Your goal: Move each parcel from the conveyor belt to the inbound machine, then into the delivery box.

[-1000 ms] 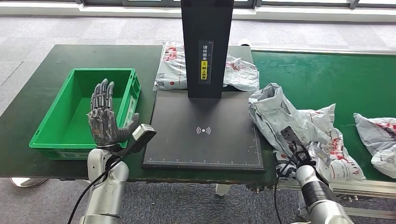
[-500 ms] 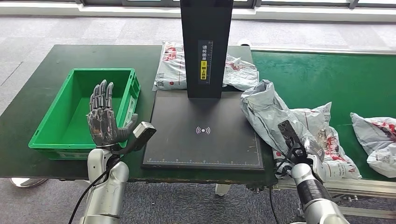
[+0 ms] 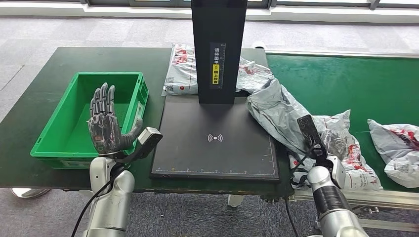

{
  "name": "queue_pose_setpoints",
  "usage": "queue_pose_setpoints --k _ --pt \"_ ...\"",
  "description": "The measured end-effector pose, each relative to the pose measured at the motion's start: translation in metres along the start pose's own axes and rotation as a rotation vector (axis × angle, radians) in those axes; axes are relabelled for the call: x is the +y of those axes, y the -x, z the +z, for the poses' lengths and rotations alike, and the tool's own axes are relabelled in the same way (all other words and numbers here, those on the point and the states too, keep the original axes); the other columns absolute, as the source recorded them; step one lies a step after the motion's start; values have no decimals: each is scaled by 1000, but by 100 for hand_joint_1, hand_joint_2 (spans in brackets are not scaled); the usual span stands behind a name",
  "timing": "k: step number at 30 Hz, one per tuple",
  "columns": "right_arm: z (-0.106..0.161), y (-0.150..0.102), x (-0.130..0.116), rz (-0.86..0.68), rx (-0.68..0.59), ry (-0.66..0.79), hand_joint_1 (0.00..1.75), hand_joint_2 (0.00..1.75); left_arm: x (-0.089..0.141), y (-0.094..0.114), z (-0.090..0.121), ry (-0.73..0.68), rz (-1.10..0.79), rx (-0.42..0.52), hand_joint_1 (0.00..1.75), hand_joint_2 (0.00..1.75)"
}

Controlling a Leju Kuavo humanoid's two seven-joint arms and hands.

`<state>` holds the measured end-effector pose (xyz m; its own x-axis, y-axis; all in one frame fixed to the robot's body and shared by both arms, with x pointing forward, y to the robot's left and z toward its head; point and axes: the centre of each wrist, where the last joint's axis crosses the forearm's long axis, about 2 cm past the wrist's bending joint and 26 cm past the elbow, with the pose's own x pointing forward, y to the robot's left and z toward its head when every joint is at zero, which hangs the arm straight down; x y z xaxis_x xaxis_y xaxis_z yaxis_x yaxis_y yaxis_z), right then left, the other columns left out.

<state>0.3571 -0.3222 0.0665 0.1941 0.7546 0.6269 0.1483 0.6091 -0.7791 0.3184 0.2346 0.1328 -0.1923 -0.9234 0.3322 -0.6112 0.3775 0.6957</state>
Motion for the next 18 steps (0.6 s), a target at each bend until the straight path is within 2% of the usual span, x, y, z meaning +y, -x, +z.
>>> queue_pose_setpoints --k 18 --pt "13 -21 -1 -102 -148 118 175 175 5 1 -2 -22 -6 -21 0 175"
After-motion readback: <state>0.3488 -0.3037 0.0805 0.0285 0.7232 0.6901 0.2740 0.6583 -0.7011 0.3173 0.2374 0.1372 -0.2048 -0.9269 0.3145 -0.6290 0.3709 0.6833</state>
